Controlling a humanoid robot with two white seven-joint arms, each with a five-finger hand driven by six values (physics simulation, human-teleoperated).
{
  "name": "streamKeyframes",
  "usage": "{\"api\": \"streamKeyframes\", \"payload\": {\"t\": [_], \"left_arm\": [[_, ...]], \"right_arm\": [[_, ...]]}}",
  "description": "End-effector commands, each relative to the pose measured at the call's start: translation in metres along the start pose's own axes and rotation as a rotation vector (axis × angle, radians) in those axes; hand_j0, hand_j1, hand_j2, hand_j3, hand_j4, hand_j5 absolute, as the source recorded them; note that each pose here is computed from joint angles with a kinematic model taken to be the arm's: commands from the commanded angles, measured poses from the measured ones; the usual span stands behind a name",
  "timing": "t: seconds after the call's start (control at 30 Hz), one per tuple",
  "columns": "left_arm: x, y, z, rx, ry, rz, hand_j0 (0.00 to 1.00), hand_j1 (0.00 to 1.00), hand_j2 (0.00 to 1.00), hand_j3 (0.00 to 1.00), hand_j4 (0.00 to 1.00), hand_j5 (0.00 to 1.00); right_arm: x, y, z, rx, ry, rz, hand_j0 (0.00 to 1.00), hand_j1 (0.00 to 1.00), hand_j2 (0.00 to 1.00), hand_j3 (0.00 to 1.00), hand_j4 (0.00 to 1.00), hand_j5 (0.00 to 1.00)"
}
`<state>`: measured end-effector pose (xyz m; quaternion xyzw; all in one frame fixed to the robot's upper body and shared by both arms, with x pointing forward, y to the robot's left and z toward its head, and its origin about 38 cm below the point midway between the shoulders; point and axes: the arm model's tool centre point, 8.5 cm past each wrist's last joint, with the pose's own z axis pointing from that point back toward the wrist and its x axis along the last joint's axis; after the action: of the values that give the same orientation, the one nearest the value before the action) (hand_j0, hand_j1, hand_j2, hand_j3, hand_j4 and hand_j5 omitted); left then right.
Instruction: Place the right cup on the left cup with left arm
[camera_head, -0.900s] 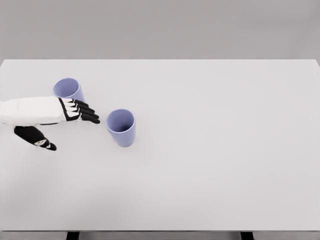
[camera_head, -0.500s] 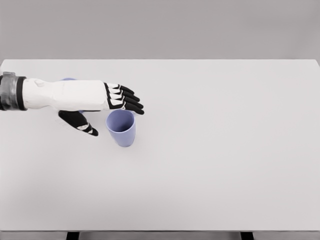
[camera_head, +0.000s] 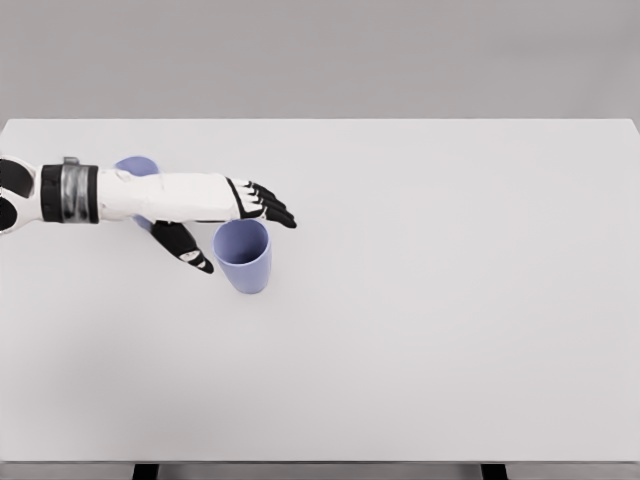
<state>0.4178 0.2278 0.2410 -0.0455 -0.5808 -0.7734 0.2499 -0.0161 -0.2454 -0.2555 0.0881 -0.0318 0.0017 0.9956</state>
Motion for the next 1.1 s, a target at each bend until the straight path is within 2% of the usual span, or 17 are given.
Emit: {"api": "streamKeyframes", "payload": {"t": [0.0,0.17,0.27,0.33,0.8,0.87,0.9,1.07], "left_arm": [[-0.004,-0.003,-0.003,-0.005,0.007,0.011,1.00,1.00,1.00,1.00,1.00,1.00],[-0.008,-0.005,-0.001,-0.008,0.020,0.017,1.00,1.00,1.00,1.00,1.00,1.00],[-0.025,-0.006,0.009,-0.011,0.084,0.027,1.00,1.00,1.00,1.00,1.00,1.00],[-0.030,-0.008,-0.001,-0.011,0.085,0.034,1.00,1.00,1.00,1.00,1.00,1.00],[-0.036,-0.032,-0.019,-0.061,0.093,0.038,0.99,0.99,0.99,0.99,0.99,0.99],[-0.038,-0.032,-0.017,-0.059,0.098,0.042,0.65,0.65,0.65,0.65,0.65,0.65],[-0.038,-0.032,-0.017,-0.059,0.099,0.043,0.58,0.58,0.58,0.58,0.58,0.58],[-0.038,-0.037,-0.018,-0.065,0.098,0.050,0.56,0.56,0.56,0.56,0.56,0.56]], "right_arm": [[0.000,0.000,0.000,0.000,0.000,0.000,1.00,1.00,1.00,1.00,1.00,1.00],[0.000,0.000,0.000,0.000,0.000,0.000,1.00,1.00,1.00,1.00,1.00,1.00],[0.000,0.000,0.000,0.000,0.000,0.000,1.00,1.00,1.00,1.00,1.00,1.00],[0.000,0.000,0.000,0.000,0.000,0.000,1.00,1.00,1.00,1.00,1.00,1.00],[0.000,0.000,0.000,0.001,0.000,0.002,1.00,1.00,1.00,1.00,1.00,1.00],[0.000,0.000,0.000,0.000,0.000,0.000,1.00,1.00,1.00,1.00,1.00,1.00],[0.000,0.000,0.000,0.000,0.000,0.000,1.00,1.00,1.00,1.00,1.00,1.00],[0.000,0.000,0.000,0.001,0.000,0.002,1.00,1.00,1.00,1.00,1.00,1.00]]}}
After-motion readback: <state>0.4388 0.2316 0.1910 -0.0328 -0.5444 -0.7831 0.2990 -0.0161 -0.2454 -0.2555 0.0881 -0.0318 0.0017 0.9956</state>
